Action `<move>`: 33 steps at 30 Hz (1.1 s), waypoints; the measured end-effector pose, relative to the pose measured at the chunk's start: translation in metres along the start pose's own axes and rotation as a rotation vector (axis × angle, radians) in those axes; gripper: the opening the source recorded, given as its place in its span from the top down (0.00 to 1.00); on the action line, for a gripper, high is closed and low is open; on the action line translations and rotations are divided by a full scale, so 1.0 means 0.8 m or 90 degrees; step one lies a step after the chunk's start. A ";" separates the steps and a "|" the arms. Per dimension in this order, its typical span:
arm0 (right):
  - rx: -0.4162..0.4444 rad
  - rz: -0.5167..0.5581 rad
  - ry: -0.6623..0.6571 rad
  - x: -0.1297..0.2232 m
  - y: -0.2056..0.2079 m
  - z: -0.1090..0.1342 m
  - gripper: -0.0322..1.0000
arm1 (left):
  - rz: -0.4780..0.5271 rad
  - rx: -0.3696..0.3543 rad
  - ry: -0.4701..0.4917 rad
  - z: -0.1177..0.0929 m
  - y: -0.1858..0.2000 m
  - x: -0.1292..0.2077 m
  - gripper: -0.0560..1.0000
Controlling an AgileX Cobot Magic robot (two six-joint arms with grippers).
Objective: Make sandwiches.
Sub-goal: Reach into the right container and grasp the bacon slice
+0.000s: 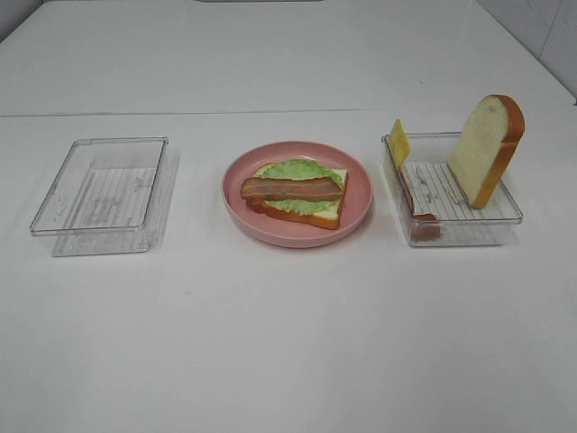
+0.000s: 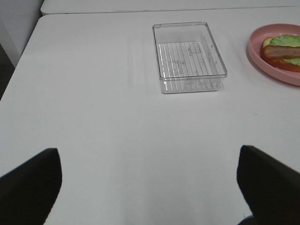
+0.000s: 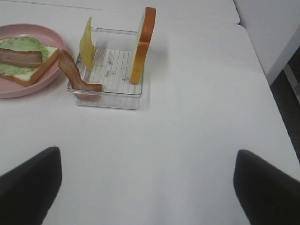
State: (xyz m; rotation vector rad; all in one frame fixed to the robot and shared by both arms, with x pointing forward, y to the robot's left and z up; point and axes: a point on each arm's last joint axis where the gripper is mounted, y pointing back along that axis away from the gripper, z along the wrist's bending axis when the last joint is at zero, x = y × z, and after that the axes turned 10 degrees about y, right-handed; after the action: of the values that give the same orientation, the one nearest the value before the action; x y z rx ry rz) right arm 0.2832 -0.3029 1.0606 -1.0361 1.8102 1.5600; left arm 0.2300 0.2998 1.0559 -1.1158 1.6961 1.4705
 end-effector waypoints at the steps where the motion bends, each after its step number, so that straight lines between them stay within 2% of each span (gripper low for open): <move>1: 0.000 0.000 0.000 0.000 0.000 0.000 0.03 | 0.000 0.000 0.000 0.000 0.000 0.000 0.07; 16: -0.046 0.103 -0.004 -0.061 -0.098 -0.001 0.03 | 0.000 0.000 0.000 0.000 0.000 0.000 0.07; 18: -0.047 0.109 -0.003 -0.062 -0.104 -0.001 0.03 | 0.000 0.000 0.000 0.000 0.000 0.000 0.07; 23: -0.062 0.174 0.001 -0.059 -0.135 0.002 0.03 | 0.000 0.000 0.000 0.000 0.000 0.000 0.07; 29: -0.092 0.224 -0.032 -0.060 -0.164 0.008 0.03 | 0.000 0.000 0.000 0.000 0.000 0.000 0.07; 33: -0.114 0.254 -0.024 -0.080 -0.181 0.008 0.03 | 0.000 0.000 0.000 0.000 0.000 0.000 0.07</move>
State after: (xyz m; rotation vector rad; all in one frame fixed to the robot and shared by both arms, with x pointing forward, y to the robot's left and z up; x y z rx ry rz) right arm 0.4377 -0.2888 1.0275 -0.7421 1.9655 1.9918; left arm 0.2300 0.2998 1.0559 -1.1158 1.6961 1.4705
